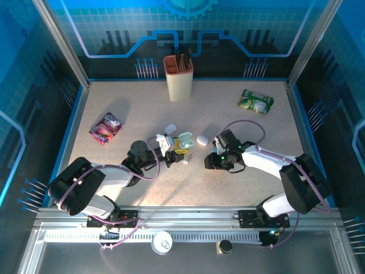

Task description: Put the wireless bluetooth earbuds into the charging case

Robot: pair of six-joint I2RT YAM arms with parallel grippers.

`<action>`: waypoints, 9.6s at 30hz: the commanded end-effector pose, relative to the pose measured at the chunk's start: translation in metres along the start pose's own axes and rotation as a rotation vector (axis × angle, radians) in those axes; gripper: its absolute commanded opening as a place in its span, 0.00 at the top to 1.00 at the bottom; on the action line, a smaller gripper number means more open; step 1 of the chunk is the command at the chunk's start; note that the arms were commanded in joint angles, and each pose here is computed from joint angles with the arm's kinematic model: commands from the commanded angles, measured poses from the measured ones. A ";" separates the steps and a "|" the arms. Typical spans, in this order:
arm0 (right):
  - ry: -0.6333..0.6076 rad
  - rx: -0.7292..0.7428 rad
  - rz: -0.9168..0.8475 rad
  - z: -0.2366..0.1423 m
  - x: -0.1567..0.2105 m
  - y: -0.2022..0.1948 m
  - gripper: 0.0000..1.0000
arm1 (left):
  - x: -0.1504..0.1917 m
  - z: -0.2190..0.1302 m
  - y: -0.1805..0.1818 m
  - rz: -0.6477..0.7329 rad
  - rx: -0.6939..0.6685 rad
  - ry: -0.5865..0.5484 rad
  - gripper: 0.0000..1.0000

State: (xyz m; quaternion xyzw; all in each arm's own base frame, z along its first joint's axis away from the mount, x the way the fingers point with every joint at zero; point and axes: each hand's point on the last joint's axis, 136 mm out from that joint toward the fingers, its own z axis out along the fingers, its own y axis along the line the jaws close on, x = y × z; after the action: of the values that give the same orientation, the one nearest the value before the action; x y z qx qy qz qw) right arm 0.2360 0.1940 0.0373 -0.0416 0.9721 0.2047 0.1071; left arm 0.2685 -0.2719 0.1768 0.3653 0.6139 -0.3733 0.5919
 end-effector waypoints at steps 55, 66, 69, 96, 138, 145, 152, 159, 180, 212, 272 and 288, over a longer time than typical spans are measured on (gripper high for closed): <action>0.161 0.805 -0.459 0.016 0.005 -0.004 0.79 | -0.013 -0.048 0.049 -0.028 -0.148 -0.114 0.65; 0.013 0.588 -0.410 -0.026 -0.011 0.023 0.81 | -0.015 -0.041 0.035 -0.008 -0.046 -0.107 0.65; -0.056 0.411 -0.414 -0.043 -0.016 0.043 0.81 | -0.015 -0.039 0.029 -0.002 -0.006 -0.103 0.65; -0.256 -0.502 -0.512 -0.155 -0.034 0.172 0.83 | -0.015 -0.014 -0.042 0.076 0.265 -0.017 0.66; -0.134 -0.467 -0.405 -0.119 -0.031 0.150 0.77 | -0.023 -0.014 -0.039 0.076 0.236 -0.058 0.67; -0.158 -0.467 -0.369 -0.127 -0.036 0.149 0.65 | -0.022 -0.014 -0.039 0.073 0.236 -0.056 0.67; -0.218 -0.505 -0.385 -0.144 -0.040 0.151 0.59 | -0.021 -0.014 -0.039 0.076 0.232 -0.056 0.67; -0.266 -0.566 -0.388 -0.161 -0.046 0.160 0.40 | -0.022 -0.015 -0.041 0.072 0.239 -0.071 0.66; -0.253 -0.655 -0.462 -0.171 -0.054 0.188 0.36 | -0.023 -0.013 -0.041 0.042 0.255 -0.063 0.66; -0.073 -0.858 -0.004 -0.138 -0.033 0.169 0.32 | -0.050 -0.007 -0.031 0.047 0.221 -0.160 0.66; -0.386 -0.192 0.525 -0.031 -0.107 -0.114 0.63 | 0.028 -0.024 0.090 -0.186 -0.446 0.400 0.01; -0.508 -0.058 0.282 -0.109 -0.090 -0.090 0.32 | 0.087 -0.022 0.156 -0.279 -0.537 0.934 0.03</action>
State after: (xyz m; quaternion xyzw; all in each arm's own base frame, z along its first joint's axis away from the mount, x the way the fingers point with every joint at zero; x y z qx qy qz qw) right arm 0.3254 0.0697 0.1161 0.1672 0.8913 0.2717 0.3223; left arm 0.4059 -0.1956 0.1126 0.2265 0.9004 -0.1113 0.3543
